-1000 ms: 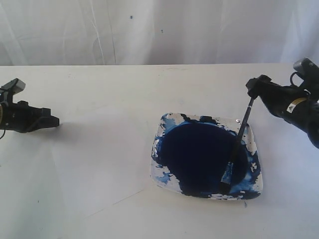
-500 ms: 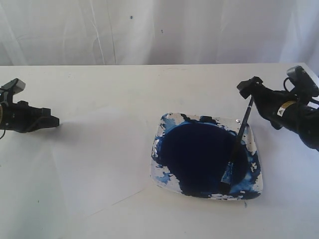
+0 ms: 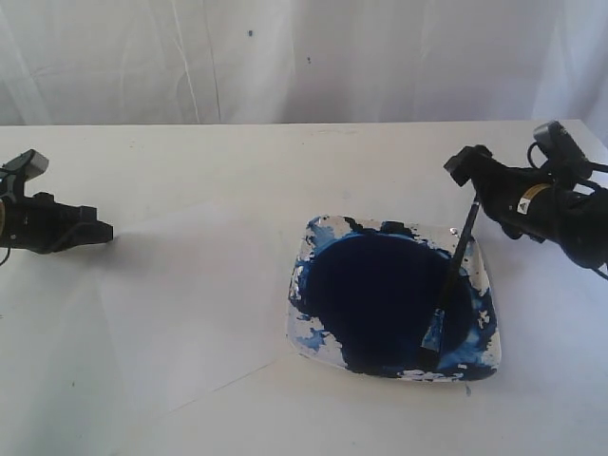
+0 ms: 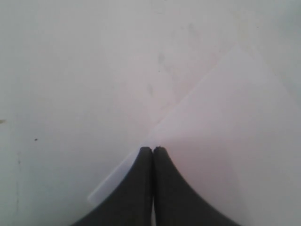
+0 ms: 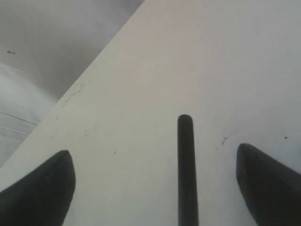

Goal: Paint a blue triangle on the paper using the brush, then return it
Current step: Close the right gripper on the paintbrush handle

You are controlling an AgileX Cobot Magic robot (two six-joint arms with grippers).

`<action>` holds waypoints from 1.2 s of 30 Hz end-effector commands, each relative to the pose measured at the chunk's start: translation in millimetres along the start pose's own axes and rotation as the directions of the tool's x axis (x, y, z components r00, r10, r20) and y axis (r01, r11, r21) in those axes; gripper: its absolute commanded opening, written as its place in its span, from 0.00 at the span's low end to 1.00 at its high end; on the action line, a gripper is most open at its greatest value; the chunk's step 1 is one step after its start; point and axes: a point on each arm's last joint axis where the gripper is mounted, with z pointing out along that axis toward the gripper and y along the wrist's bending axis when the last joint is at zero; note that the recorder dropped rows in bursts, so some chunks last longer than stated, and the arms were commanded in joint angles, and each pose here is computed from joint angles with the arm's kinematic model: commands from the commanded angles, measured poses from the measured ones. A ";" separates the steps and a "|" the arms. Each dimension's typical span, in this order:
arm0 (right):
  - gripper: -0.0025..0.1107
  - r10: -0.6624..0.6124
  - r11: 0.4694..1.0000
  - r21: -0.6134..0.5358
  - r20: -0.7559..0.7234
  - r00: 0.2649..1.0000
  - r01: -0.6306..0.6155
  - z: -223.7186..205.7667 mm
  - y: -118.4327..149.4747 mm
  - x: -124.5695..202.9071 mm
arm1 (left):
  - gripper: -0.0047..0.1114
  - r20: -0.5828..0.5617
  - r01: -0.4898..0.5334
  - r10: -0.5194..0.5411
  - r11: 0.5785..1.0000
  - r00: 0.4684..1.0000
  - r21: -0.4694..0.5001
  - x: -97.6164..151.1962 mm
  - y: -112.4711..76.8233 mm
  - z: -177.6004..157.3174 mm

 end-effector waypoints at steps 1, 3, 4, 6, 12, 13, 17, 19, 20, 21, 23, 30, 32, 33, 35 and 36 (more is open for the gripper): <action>0.67 -0.020 1.000 -0.006 -0.016 1.000 0.020 2.3 4.5 2.2 | 0.04 -0.002 -0.012 0.012 1.000 1.000 -0.008 -1.0 0.7 -1.0; 0.62 -0.021 1.000 0.000 -0.020 1.000 0.021 2.3 4.1 2.7 | 0.04 -0.002 -0.012 0.012 1.000 1.000 -0.008 -1.0 0.7 -1.0; 0.59 -0.021 1.000 0.000 -0.020 1.000 0.021 2.3 4.1 2.7 | 0.04 -0.002 -0.012 0.012 1.000 1.000 -0.008 -1.0 0.7 -1.0; 0.56 -0.021 1.000 0.002 -0.021 1.000 0.021 2.3 3.9 2.7 | 0.04 -0.002 -0.012 0.012 1.000 1.000 -0.008 -1.0 0.7 -1.0; 0.51 -0.020 1.000 0.022 -0.032 0.999 0.021 2.6 1.6 4.1 | 0.04 -0.002 -0.012 0.012 1.000 1.000 -0.008 -1.0 0.7 -1.0; 0.51 -0.020 0.999 0.032 -0.037 0.999 0.021 2.5 0.6 4.6 | 0.04 -0.002 -0.012 0.012 1.000 1.000 -0.008 -1.0 0.7 -1.0; 0.46 -0.018 0.996 0.085 -0.064 0.998 0.024 2.1 -4.2 6.9 | 0.04 -0.002 -0.012 0.012 1.000 1.000 -0.008 -1.0 0.7 -1.0; 0.43 -0.018 0.996 0.087 -0.065 0.998 0.024 2.1 -4.4 7.0 | 0.04 -0.002 -0.012 0.012 1.000 1.000 -0.008 -1.0 0.7 -1.0; 0.42 -0.017 0.996 0.087 -0.065 0.998 0.022 2.1 -4.4 7.0 | 0.04 -0.002 -0.012 0.012 1.000 1.000 -0.008 -1.0 0.7 -1.0; 0.40 -0.016 0.996 0.087 -0.065 0.998 0.021 2.1 -4.4 7.0 | 0.04 -0.002 -0.012 0.012 1.000 1.000 -0.008 -1.0 0.7 -1.0; 0.36 -0.016 0.996 0.087 -0.065 0.998 0.021 2.1 -4.4 7.0 | 0.04 -0.002 -0.012 0.012 1.000 1.000 -0.008 -1.0 0.7 -1.0; 0.25 0.005 0.996 0.094 -0.052 0.999 0.000 2.1 -4.9 6.0 | 0.04 -0.002 -0.012 0.012 1.000 1.000 -0.008 -1.0 0.7 -1.0; 0.22 0.005 0.996 0.094 -0.052 0.999 0.000 2.1 -4.9 6.0 | 0.04 -0.002 -0.012 0.012 1.000 1.000 -0.008 -1.0 0.7 -1.0; 0.21 0.005 0.996 0.094 -0.052 0.999 0.000 2.1 -4.9 6.0 | 0.04 -0.002 -0.012 0.012 1.000 1.000 -0.008 -1.0 0.7 -1.0; 0.18 0.005 0.996 0.094 -0.052 0.999 0.000 2.1 -4.9 6.0 | 0.04 -0.002 -0.012 0.012 1.000 1.000 -0.008 -1.0 0.7 -1.0; 0.17 0.005 0.996 0.094 -0.052 0.999 0.000 2.1 -4.9 6.0 | 0.04 -0.002 -0.012 0.012 1.000 1.000 -0.008 -1.0 0.7 -1.0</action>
